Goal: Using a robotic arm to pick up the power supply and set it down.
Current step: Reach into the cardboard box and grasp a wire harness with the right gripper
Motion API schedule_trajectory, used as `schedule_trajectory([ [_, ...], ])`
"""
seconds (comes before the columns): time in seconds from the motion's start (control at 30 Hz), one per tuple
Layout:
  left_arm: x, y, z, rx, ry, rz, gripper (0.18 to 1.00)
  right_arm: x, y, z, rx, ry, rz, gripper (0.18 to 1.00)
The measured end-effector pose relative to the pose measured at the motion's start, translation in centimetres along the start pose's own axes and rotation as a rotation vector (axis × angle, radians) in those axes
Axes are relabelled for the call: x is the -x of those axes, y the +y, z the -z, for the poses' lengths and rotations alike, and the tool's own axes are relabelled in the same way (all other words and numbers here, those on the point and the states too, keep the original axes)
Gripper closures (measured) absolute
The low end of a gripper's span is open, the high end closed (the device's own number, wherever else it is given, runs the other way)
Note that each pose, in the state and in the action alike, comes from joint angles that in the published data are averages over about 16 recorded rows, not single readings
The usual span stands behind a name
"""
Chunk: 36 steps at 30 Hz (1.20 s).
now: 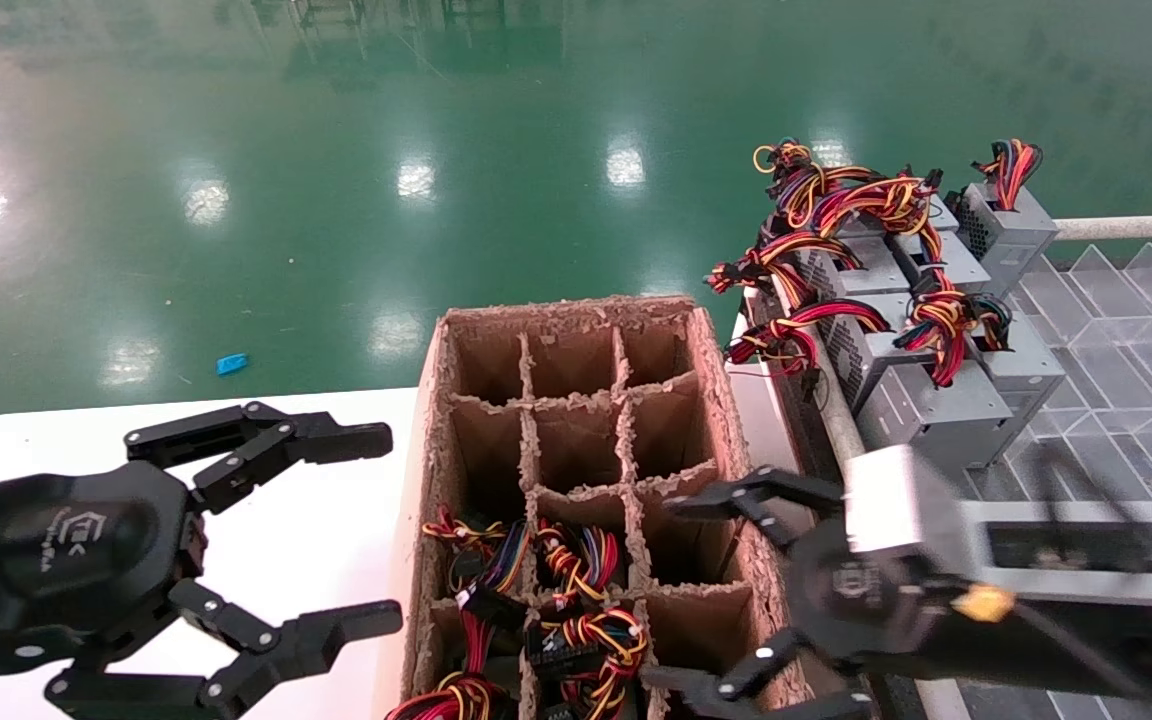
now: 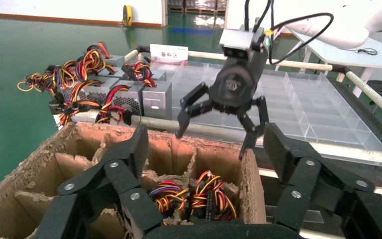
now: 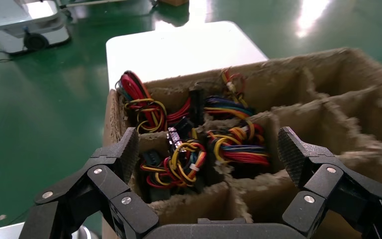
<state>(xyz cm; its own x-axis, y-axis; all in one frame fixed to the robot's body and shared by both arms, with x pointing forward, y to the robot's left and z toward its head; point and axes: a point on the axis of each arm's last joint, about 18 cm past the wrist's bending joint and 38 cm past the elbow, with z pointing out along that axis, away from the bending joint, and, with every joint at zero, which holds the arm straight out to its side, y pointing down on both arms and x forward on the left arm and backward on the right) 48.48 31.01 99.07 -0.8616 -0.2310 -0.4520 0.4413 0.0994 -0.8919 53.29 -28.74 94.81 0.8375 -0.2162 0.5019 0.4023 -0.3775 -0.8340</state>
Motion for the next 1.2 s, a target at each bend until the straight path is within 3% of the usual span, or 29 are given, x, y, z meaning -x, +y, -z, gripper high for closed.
schedule_trajectory([
  [0.23, 0.0, 0.0, 0.0, 0.000, 0.000, 0.000, 0.380, -0.5, 1.5, -2.6, 0.065, -0.019, 0.011, 0.180],
  [0.63, 0.0, 0.0, 0.0, 0.000, 0.000, 0.000, 0.648, -0.8, 2.7, -4.0, 0.130, -0.030, 0.034, 0.218],
  [0.97, 0.0, 0.0, 0.0, 0.000, 0.000, 0.000, 0.861, -0.5, 3.1, -4.1, 0.136, -0.037, 0.027, 0.346],
  [1.2, 0.0, 0.0, 0.0, 0.000, 0.000, 0.000, 0.942, -0.4, 2.9, -4.1, 0.142, -0.040, 0.033, 0.488],
])
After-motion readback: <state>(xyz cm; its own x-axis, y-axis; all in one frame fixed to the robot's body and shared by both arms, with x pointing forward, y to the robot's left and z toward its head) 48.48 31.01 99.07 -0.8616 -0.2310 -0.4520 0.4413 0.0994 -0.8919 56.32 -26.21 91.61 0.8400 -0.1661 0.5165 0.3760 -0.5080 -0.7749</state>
